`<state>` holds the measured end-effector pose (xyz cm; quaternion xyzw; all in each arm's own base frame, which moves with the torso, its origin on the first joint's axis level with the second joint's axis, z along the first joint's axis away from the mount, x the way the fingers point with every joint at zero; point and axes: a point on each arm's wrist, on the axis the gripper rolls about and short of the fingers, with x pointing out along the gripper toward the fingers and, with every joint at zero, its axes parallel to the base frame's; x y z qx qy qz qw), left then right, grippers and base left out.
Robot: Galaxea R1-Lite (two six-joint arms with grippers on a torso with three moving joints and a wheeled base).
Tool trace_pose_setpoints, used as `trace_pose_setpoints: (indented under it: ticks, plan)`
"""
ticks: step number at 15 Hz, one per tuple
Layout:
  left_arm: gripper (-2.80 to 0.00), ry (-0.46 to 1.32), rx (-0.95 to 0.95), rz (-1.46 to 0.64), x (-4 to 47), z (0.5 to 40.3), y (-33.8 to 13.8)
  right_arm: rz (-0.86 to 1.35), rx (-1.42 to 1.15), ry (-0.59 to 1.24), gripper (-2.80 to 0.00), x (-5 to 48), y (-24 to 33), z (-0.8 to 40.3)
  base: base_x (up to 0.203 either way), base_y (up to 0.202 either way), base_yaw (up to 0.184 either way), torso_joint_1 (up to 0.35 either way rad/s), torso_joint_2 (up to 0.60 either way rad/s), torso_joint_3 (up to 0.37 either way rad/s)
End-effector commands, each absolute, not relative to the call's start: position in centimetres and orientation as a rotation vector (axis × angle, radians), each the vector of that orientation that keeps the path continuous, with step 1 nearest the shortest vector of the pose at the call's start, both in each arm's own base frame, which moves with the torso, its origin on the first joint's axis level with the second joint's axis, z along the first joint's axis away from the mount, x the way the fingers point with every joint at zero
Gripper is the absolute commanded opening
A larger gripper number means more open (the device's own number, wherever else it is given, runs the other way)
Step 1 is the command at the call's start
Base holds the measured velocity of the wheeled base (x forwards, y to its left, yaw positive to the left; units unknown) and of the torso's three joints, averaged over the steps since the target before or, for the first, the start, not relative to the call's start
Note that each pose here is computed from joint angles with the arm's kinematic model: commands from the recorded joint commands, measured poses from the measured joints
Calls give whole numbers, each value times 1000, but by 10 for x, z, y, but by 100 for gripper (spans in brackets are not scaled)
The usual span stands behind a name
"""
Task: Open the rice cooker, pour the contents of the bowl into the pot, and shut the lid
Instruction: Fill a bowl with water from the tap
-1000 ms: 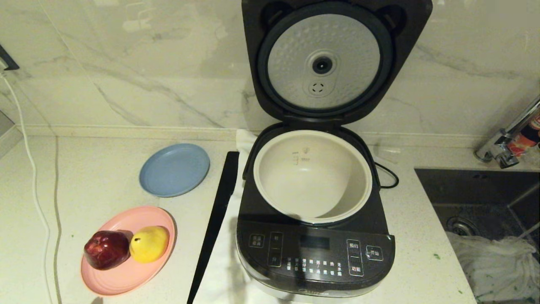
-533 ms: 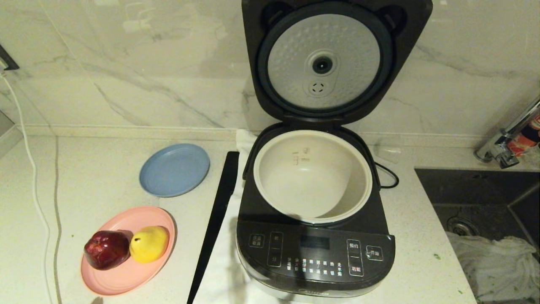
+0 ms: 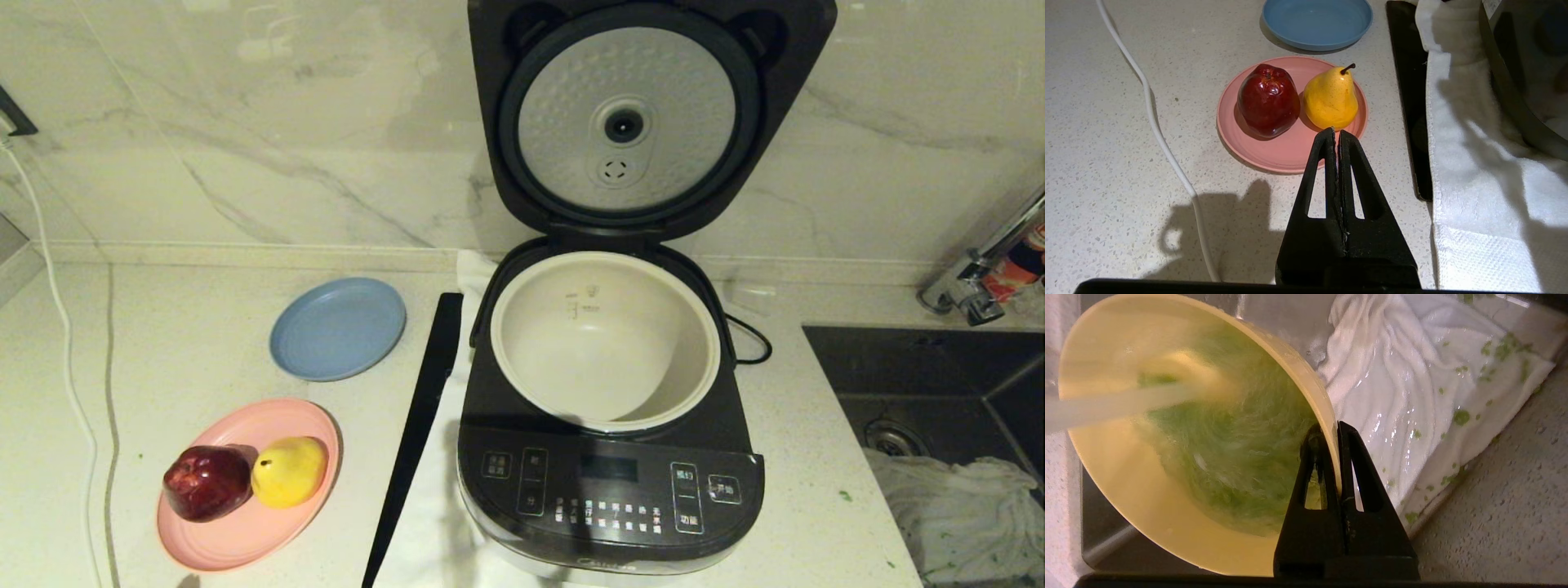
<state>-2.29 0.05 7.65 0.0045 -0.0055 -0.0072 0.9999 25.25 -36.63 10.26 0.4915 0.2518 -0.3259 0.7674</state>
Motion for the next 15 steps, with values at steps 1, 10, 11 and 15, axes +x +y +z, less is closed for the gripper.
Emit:
trace_pose_setpoints:
  ticks: [1, 10, 11, 15]
  plan:
    - [-280, -9, 9, -14, -23, 76, 1, -705, 1068, 545, -280, 251, -364, 106, 0, 0, 0, 0, 0, 0]
    - [-280, -9, 9, -14, -23, 76, 1, -589, 977, 712, -280, 242, -283, 127, 0, 0, 0, 0, 0, 0]
    - [-280, -9, 9, -14, -23, 76, 1, -561, 952, 718, -280, 243, -269, 135, 0, 0, 0, 0, 0, 0]
    - [-280, -9, 9, -14, -23, 76, 1, -413, 829, 728, -280, 243, -195, 178, 0, 0, 0, 0, 0, 0]
